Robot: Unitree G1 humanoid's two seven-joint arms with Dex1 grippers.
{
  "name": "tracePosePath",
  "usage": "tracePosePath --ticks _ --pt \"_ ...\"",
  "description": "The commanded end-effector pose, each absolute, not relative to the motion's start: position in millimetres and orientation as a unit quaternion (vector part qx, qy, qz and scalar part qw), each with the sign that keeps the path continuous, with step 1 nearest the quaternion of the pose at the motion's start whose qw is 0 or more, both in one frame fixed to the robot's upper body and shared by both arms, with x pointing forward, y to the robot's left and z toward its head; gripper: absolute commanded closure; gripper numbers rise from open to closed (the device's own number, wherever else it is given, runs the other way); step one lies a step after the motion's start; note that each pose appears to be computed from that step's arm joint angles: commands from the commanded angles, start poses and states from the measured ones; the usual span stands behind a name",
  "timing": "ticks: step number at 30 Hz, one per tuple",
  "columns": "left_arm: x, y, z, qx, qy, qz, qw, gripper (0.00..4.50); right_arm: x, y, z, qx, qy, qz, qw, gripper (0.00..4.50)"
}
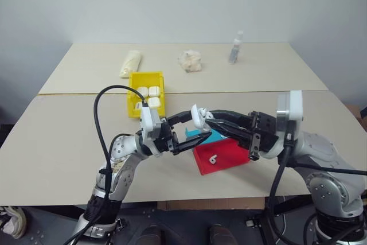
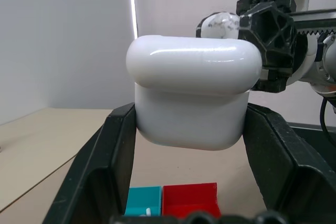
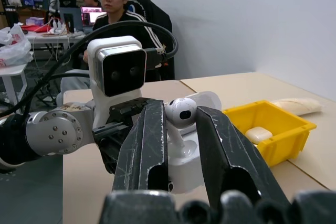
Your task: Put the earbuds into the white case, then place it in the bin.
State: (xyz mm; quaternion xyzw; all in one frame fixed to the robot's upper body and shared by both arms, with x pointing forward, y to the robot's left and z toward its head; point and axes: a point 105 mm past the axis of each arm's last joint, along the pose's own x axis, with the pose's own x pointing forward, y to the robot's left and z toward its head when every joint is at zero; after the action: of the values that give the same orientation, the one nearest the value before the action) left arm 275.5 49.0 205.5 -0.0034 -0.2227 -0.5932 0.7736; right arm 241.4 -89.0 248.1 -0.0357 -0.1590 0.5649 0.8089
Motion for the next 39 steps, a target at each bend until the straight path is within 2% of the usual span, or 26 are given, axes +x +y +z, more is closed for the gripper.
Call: tracePosePath --ticks 1,8,14,22,27,31,35,39 --pt "272 52 212 0.002 -0.244 -0.584 0.774 1.75 236 -88 251 -0.050 -0.174 0.567 0.804 3.89" --pt "271 53 212 0.003 -0.248 -0.577 0.778 1.75 240 -86 242 -0.062 -0.160 0.563 0.809 3.89" --pt "272 53 211 0.006 -0.249 -0.573 0.781 1.75 241 -84 236 -0.085 -0.154 0.565 0.806 1.97" --pt "280 51 202 0.020 -0.235 -0.573 0.785 1.75 236 -102 244 -0.089 -0.162 0.558 0.809 1.97" --pt "288 45 188 0.080 -0.207 -0.570 0.791 1.75 230 -104 267 -0.116 -0.166 0.558 0.805 1.97" --pt "294 40 185 0.110 -0.188 -0.562 0.798 1.75 234 -91 283 -0.134 -0.154 0.552 0.808 2.85" --pt "295 33 192 0.114 -0.186 -0.557 0.802 1.75 232 -75 268 -0.196 -0.117 0.554 0.801 4.34" --pt "293 33 202 0.102 -0.204 -0.551 0.803 1.75 230 -70 240 -0.240 -0.087 0.559 0.789 4.43"
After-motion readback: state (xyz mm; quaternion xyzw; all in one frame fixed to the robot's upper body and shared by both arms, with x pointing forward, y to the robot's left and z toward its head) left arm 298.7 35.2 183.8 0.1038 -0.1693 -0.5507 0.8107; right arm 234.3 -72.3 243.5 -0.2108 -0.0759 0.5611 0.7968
